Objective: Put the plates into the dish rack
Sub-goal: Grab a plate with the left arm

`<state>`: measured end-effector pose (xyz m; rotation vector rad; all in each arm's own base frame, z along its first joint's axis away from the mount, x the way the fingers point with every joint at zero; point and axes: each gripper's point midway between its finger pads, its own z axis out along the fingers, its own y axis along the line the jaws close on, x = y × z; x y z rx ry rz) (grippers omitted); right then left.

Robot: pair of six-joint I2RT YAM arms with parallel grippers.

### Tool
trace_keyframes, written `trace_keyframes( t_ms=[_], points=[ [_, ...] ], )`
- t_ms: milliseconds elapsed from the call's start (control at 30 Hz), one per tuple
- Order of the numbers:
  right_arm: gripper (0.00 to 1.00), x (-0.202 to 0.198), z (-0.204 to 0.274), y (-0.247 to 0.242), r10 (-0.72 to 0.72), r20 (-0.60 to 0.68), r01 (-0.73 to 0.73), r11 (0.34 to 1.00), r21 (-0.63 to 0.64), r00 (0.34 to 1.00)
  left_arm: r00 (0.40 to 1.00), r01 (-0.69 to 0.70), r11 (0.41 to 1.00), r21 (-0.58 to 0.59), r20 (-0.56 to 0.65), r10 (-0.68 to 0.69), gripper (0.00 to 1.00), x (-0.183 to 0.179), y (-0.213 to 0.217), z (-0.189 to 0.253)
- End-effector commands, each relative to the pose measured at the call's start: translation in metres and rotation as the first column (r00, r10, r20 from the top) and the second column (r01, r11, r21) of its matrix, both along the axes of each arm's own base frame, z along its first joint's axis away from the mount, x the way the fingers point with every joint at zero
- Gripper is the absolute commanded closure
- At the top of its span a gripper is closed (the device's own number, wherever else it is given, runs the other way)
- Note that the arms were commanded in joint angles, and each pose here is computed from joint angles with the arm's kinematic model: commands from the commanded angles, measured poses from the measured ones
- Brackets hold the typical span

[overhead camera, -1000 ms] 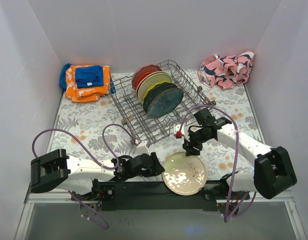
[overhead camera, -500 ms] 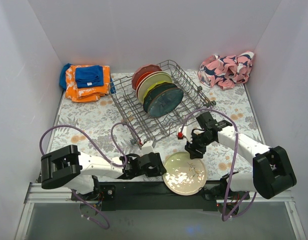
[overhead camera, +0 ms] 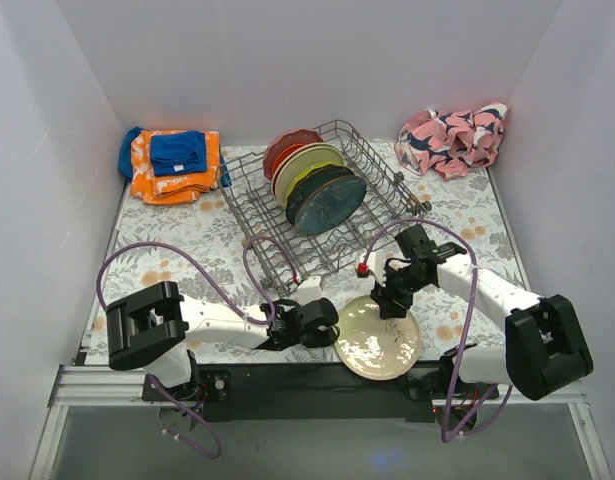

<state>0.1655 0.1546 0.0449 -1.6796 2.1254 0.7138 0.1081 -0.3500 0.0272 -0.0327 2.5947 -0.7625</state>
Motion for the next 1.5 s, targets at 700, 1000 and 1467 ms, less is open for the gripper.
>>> trace_keyframes(
  t_ms=[700, 1000, 1467],
  points=[
    [0.30, -0.016, 0.054, 0.027, 0.115, 0.054, -0.122, 0.983, 0.138, 0.992, 0.994, -0.004, 0.980, -0.199, 0.104, 0.025, 1.00, 0.028, -0.034, 0.092],
    [0.26, -0.018, 0.071, 0.038, 0.161, 0.051, -0.168, 0.966, 0.194, 0.986, 0.995, 0.004, 0.977, -0.214, 0.101, 0.018, 1.00, 0.030, -0.037, 0.098],
    [0.20, 0.010, 0.072, 0.027, 0.524, 0.198, -0.546, 0.834, 0.076, 0.828, 0.963, 0.174, 0.971, -0.166, 0.235, -0.132, 1.00, 0.031, -0.047, 0.106]
  ],
)
